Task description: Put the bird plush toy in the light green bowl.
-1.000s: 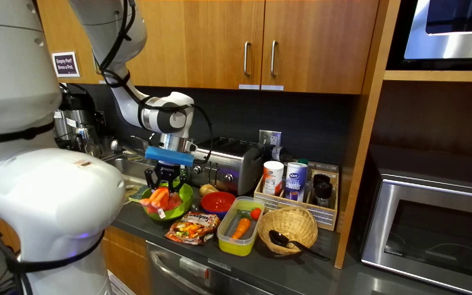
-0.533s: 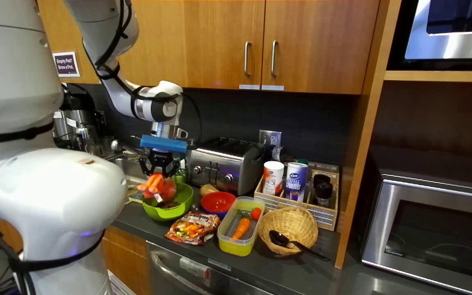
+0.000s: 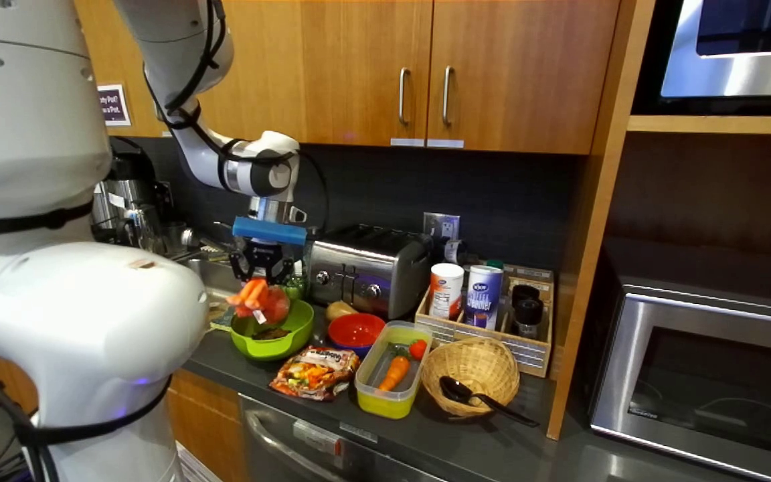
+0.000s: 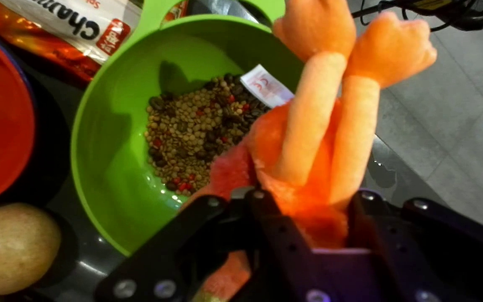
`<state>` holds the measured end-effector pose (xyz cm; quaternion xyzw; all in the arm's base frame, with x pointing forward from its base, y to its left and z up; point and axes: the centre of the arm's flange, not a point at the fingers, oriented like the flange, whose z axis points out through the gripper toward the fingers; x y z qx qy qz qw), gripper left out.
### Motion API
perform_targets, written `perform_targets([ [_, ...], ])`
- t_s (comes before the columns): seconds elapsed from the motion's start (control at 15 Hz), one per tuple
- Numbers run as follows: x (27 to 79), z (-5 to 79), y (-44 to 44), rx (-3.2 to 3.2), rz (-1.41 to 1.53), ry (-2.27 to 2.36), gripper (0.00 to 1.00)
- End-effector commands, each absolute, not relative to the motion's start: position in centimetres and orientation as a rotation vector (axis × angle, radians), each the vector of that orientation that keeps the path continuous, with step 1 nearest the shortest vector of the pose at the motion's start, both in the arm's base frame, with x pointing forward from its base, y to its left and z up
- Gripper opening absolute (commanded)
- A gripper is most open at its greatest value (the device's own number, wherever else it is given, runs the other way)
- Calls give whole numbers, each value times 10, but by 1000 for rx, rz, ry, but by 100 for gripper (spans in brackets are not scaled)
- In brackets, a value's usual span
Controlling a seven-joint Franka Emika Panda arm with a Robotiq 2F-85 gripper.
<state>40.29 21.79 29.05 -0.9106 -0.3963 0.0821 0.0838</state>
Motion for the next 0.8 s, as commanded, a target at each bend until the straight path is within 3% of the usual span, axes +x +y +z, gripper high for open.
perform_targets([
  [0.0, 411, 293, 220, -2698, 242, -1187, 10],
  [0.13, 412, 292, 216, -2699, 245, -1177, 60],
  [0.33, 413, 288, 212, -2700, 254, -1163, 67],
  [0.67, 415, 285, 206, -2701, 264, -1144, 100],
  [0.73, 415, 284, 205, -2700, 270, -1137, 100],
])
